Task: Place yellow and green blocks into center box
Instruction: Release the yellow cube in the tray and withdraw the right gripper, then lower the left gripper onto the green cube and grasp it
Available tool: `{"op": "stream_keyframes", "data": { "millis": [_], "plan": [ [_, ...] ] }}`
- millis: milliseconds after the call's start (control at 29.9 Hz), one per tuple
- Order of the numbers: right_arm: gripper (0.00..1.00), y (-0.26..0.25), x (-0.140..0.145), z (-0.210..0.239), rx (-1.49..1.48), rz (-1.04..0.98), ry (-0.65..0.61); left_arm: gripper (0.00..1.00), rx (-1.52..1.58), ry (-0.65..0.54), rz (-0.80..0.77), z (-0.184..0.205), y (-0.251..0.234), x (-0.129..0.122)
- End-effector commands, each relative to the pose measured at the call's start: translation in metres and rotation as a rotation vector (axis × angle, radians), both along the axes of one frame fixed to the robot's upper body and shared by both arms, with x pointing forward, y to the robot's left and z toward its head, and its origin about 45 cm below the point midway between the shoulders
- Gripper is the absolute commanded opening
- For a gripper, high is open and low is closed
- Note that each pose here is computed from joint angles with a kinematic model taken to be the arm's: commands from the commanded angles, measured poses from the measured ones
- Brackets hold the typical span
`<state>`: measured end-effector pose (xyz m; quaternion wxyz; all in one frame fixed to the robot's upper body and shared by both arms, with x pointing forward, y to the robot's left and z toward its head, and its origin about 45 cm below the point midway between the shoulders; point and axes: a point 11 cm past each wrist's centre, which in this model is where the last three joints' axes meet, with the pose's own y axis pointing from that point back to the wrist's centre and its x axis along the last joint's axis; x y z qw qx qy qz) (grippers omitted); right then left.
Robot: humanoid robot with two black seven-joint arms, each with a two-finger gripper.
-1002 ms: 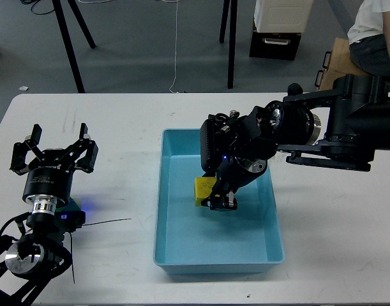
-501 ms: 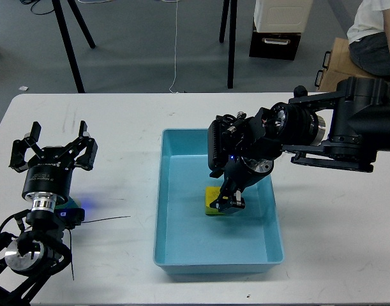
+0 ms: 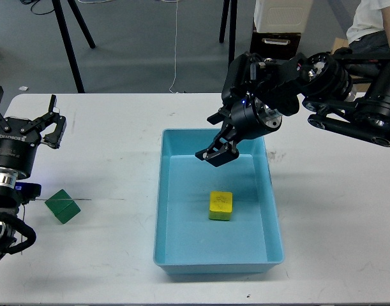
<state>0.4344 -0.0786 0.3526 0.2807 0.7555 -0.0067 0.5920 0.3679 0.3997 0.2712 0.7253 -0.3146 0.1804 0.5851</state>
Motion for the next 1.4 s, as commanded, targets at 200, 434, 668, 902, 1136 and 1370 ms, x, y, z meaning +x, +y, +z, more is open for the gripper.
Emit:
{"op": "stream_keyframes", "data": {
  "millis": [200, 434, 668, 902, 1136, 1370],
  "plan": [
    [0.98, 0.050, -0.005, 0.058, 0.672, -0.009, 0.295, 1.00, 0.670, -0.051, 0.052, 0.030, 0.062, 0.033],
    [0.98, 0.011, -0.001, 0.052, 0.926, -0.093, 0.375, 0.99, 1.373, -0.100, -0.201, 0.056, 0.050, 0.034],
    [0.98, -0.079, -0.003, 0.023, 1.096, -0.305, 0.345, 0.99, 1.749, -0.236, -0.407, 0.053, 0.002, 0.019],
    [0.98, -0.166, -0.033, -0.020, 1.222, -0.540, 0.367, 0.99, 2.200, -0.374, -0.811, -0.002, -0.040, -0.016],
    [0.98, -0.224, -0.083, -0.064, 1.294, -0.707, 0.391, 0.99, 2.406, -0.445, -1.095, -0.037, -0.056, -0.030],
    [0.98, -0.240, -0.112, -0.093, 1.312, -0.809, 0.411, 0.99, 2.486, -0.504, -1.257, -0.052, -0.066, -0.032]
  ]
}}
